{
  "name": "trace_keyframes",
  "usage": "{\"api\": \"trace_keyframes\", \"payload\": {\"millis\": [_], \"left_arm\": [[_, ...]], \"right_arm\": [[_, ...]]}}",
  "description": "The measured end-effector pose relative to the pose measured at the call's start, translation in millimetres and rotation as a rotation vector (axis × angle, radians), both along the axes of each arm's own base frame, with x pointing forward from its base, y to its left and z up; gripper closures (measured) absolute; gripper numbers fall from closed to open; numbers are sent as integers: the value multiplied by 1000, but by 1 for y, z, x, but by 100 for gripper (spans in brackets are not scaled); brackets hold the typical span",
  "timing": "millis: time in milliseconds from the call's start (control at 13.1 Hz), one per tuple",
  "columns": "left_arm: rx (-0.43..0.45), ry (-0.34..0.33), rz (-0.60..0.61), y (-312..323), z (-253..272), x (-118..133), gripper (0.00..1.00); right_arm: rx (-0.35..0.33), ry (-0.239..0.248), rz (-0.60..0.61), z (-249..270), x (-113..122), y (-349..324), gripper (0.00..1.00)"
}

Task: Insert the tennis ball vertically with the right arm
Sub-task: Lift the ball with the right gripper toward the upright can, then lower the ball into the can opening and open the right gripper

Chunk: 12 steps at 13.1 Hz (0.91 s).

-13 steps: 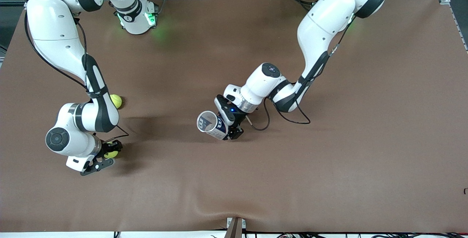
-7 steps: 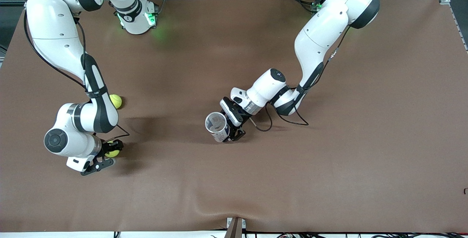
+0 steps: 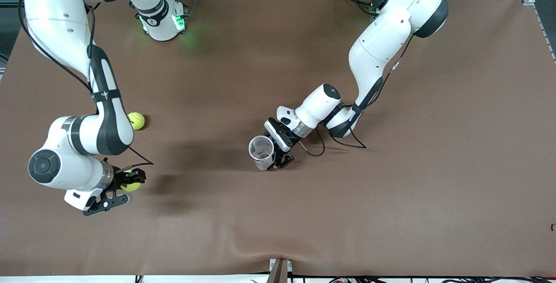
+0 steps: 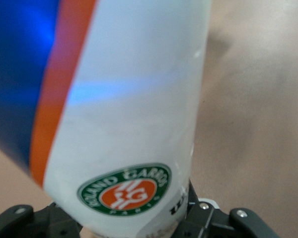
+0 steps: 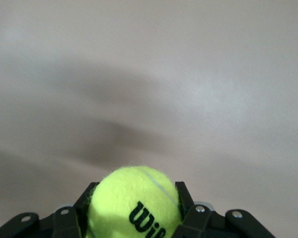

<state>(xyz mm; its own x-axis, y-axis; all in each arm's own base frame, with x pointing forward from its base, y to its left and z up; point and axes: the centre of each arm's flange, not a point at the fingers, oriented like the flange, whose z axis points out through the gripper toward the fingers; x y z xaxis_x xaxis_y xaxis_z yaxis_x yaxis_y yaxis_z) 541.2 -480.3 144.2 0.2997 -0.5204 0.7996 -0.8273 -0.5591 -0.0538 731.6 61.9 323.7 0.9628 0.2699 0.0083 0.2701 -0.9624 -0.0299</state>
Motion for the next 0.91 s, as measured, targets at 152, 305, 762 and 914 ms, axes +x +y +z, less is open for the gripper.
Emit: {"api": "trace_keyframes", "payload": {"millis": [152, 305, 762, 914], "left_arm": [[1, 3, 2, 2, -6, -1, 27], [4, 8, 3, 3, -10, -1, 27], [1, 7, 4, 4, -12, -2, 27], [1, 7, 4, 4, -12, -2, 27]], "right_arm": [[53, -29, -95, 33, -5, 46, 33], [92, -35, -203, 53, -14, 90, 33], [134, -38, -450, 67, -43, 200, 33], [176, -76, -535, 74, -51, 236, 33]]}}
